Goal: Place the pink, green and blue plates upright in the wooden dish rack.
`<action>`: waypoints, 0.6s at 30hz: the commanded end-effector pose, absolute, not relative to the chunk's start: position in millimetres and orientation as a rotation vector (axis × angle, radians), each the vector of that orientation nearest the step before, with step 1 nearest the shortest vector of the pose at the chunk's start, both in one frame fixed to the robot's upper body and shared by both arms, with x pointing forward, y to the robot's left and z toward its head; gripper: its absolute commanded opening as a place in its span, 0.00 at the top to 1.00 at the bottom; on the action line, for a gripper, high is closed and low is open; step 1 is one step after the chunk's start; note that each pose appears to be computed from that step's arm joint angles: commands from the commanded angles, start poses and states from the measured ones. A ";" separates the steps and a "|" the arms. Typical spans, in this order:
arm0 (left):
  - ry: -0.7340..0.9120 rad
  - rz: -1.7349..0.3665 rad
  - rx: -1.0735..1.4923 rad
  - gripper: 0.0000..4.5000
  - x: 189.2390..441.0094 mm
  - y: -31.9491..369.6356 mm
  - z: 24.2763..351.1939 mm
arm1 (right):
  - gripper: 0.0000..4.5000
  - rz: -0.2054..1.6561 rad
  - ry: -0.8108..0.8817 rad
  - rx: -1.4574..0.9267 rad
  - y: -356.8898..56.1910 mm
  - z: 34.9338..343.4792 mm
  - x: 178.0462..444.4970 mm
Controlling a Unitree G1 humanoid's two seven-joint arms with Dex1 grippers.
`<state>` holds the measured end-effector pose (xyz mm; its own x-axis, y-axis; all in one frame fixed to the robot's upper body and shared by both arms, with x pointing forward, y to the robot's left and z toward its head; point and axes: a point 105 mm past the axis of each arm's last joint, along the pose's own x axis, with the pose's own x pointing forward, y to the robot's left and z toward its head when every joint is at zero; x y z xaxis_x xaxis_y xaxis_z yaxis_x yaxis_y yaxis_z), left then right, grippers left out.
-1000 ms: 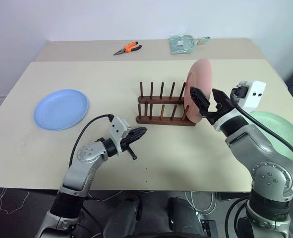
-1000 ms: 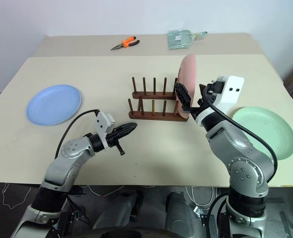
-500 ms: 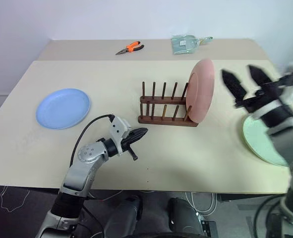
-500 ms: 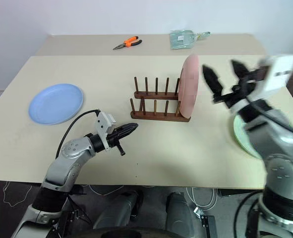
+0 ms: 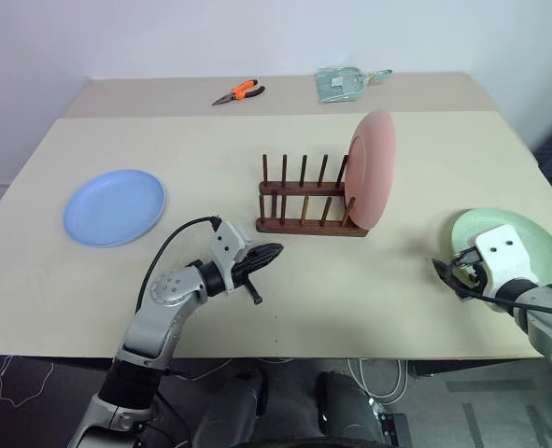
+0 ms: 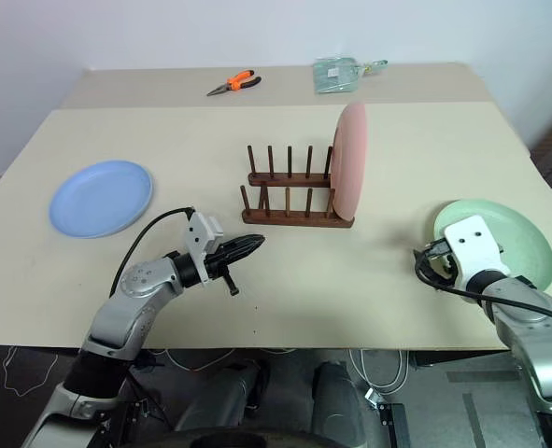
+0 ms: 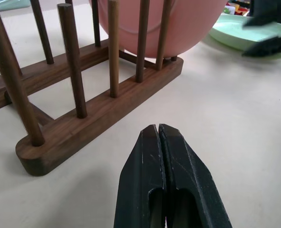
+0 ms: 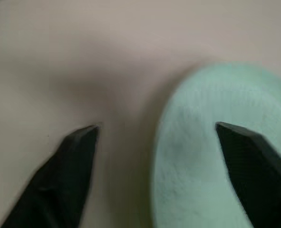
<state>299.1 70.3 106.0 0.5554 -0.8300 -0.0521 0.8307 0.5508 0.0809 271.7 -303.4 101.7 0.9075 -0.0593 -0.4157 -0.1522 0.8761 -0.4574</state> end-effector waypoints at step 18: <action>-0.094 -0.820 0.133 1.00 316.6 93.8 119.7 | 0.99 0.365 -0.638 0.057 -204.1 364.2 285.5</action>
<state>311.8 85.7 108.5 0.6468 -0.7625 -0.0155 0.7583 0.6407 0.1202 302.5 -219.6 351.5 0.8095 0.2355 0.5378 -0.2063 0.9717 -0.1151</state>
